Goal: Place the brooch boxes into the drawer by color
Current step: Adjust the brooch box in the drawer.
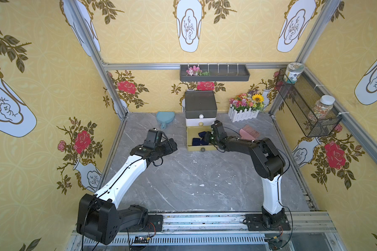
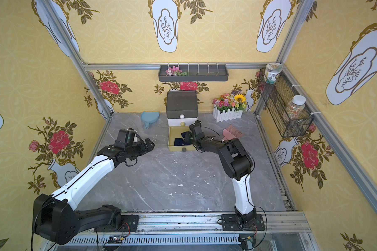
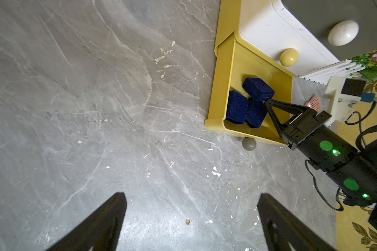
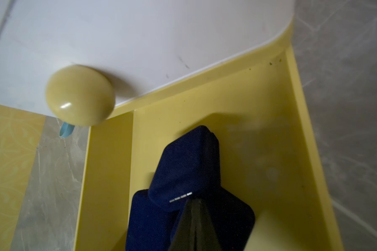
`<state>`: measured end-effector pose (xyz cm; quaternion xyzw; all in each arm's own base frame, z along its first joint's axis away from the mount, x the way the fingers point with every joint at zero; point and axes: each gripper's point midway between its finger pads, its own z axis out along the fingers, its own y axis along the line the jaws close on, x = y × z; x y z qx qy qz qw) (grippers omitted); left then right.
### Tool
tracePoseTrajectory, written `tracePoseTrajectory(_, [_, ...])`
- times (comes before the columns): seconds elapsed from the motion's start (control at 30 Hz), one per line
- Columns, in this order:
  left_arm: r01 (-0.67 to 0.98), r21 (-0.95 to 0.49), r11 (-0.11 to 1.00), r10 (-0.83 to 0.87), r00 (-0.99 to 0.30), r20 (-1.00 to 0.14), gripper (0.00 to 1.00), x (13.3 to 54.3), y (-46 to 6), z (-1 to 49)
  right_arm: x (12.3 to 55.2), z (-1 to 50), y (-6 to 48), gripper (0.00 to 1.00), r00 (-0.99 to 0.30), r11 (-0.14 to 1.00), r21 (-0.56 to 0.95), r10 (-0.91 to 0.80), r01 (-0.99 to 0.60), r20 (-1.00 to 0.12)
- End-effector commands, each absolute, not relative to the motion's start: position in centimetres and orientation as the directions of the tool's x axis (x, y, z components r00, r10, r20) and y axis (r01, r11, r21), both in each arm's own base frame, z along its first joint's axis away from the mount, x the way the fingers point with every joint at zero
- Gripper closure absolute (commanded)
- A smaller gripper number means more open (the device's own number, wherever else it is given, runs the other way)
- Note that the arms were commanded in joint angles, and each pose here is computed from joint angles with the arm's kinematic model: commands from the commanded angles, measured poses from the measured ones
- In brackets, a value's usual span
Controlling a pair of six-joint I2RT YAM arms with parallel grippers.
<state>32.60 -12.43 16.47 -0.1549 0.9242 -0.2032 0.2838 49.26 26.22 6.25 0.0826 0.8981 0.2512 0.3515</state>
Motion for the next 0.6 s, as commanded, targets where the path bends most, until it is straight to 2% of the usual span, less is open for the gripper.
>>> tracePoseTrajectory(0.0, [-0.158, -0.465, 0.871, -0.395, -0.789, -0.471, 0.0, 32.8, -12.5, 16.5, 49.3, 7.2, 26.4, 0.91, -0.732, 0.86, 0.508, 0.318, -0.044, -0.603])
tracePoseTrajectory(0.3, [-0.161, -0.465, 0.871, -0.399, -0.785, -0.474, 0.0, 32.9, -12.4, 16.6, 49.4, 10.6, 27.0, 0.9, -0.707, 0.84, 0.535, 0.326, -0.087, -0.627])
tracePoseTrajectory(0.57, [-0.159, -0.467, 0.87, -0.397, -0.788, -0.471, 0.0, 32.8, -12.5, 16.5, 48.0, 9.9, 27.7, 0.95, -0.739, 0.852, 0.517, 0.299, -0.078, -0.604])
